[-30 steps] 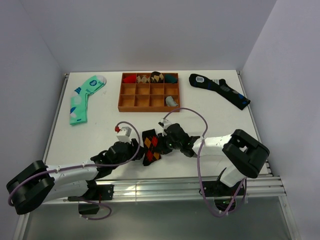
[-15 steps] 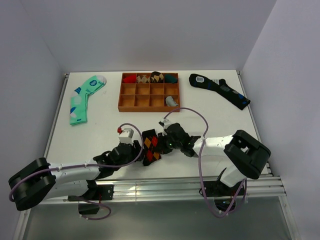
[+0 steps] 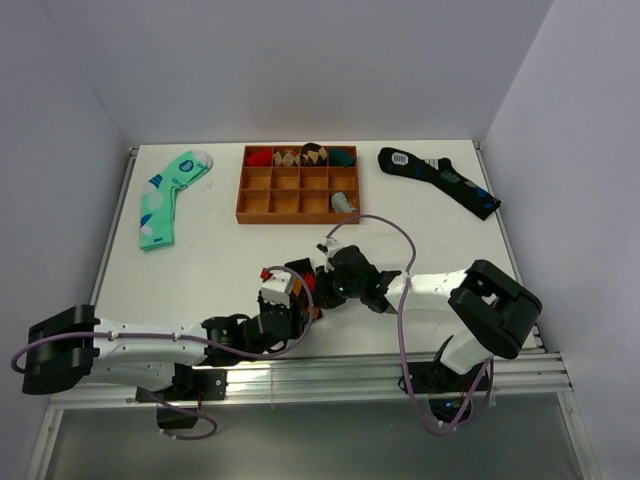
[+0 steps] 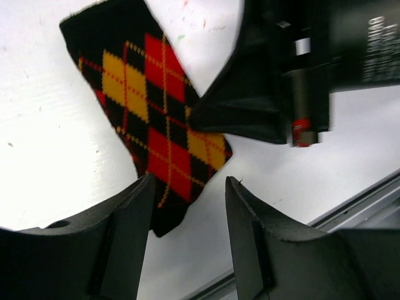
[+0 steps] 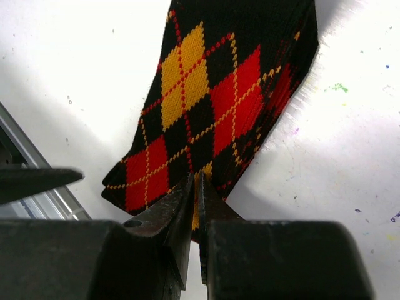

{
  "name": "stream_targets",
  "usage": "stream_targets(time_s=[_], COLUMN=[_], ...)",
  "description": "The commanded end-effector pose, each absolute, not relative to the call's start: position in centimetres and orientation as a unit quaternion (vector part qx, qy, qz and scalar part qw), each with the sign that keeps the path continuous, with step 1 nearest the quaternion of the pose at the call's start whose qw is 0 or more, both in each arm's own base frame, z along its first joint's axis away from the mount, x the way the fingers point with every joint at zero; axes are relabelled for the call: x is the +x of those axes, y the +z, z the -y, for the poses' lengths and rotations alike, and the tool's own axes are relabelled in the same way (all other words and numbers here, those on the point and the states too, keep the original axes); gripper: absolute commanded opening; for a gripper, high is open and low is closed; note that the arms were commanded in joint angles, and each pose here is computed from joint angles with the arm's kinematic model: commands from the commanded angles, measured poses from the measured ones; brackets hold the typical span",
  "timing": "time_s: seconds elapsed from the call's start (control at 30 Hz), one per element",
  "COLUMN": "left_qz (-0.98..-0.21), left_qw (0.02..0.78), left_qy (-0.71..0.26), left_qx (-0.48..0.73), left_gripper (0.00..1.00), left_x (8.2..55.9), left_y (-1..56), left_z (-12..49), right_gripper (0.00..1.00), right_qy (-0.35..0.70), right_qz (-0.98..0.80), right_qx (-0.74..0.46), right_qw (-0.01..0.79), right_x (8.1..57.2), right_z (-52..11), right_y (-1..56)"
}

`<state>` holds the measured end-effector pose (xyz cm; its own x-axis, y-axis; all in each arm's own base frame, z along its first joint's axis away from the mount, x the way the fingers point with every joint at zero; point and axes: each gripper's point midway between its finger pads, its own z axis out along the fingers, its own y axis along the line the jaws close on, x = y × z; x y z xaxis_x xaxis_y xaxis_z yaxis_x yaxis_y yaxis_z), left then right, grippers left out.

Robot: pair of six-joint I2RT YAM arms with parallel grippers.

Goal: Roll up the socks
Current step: Adjust the sock at the center of the board.

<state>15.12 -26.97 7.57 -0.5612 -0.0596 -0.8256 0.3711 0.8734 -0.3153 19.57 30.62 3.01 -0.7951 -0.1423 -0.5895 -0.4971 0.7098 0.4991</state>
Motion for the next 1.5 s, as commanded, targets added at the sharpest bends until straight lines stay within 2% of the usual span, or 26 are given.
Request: stream_targets(time_s=[0.0,0.13,0.27,0.47,0.7,0.77,0.9,1.0,1.37,1.47], left_qz=[-0.848,-0.842,-0.833,-0.836,-0.851,-0.856,-0.87,-0.878,-0.883,-0.892], left_qw=[0.493,0.507,0.514,0.505,0.485,0.48,0.454,0.433,0.4,0.386], left_qy=[-0.157,-0.136,-0.149,-0.164,-0.18,-0.178,-0.183,-0.201,-0.247,-0.234], left_qx=[0.112,0.126,0.137,0.137,0.088,0.071,0.051,0.037,-0.001,-0.021], left_gripper=[0.55,0.56,0.6,0.6,0.58,0.58,0.56,0.55,0.52,0.44], left_x=[15.7,16.1,16.0,16.6,18.6,19.4,20.5,21.5,23.1,23.2], left_y=[8.8,9.8,10.6,10.6,10.2,9.8,8.5,7.9,7.2,6.5], left_z=[26.2,26.3,26.4,26.2,24.8,24.4,24.6,25.0,23.9,23.3], right_gripper=[0.14,0.13,0.13,0.12,0.17,0.18,0.23,0.22,0.19,0.15], right_qy=[0.338,0.355,0.35,0.357,0.379,0.39,0.363,0.331,0.226,0.214], right_qz=[-0.879,-0.878,-0.88,-0.88,-0.864,-0.843,-0.829,-0.825,-0.881,-0.893], right_qx=[-0.187,-0.183,-0.184,-0.186,-0.165,-0.175,-0.208,-0.231,-0.125,-0.125], right_qw=[0.28,0.265,0.262,0.252,0.286,0.326,0.371,0.395,0.396,0.375], right_x=[21.2,22.6,24.3,26.3,23.3,22.7,20.7,19.6,21.8,21.7], right_z=[-31.5,-31.8,-31.9,-32.4,-30.2,-30.2,-30.5,-31.0,-26.9,-27.0], right_y=[4.3,4.3,4.4,5.2,7.1,9.0,9.3,9.1,5.4,3.9])
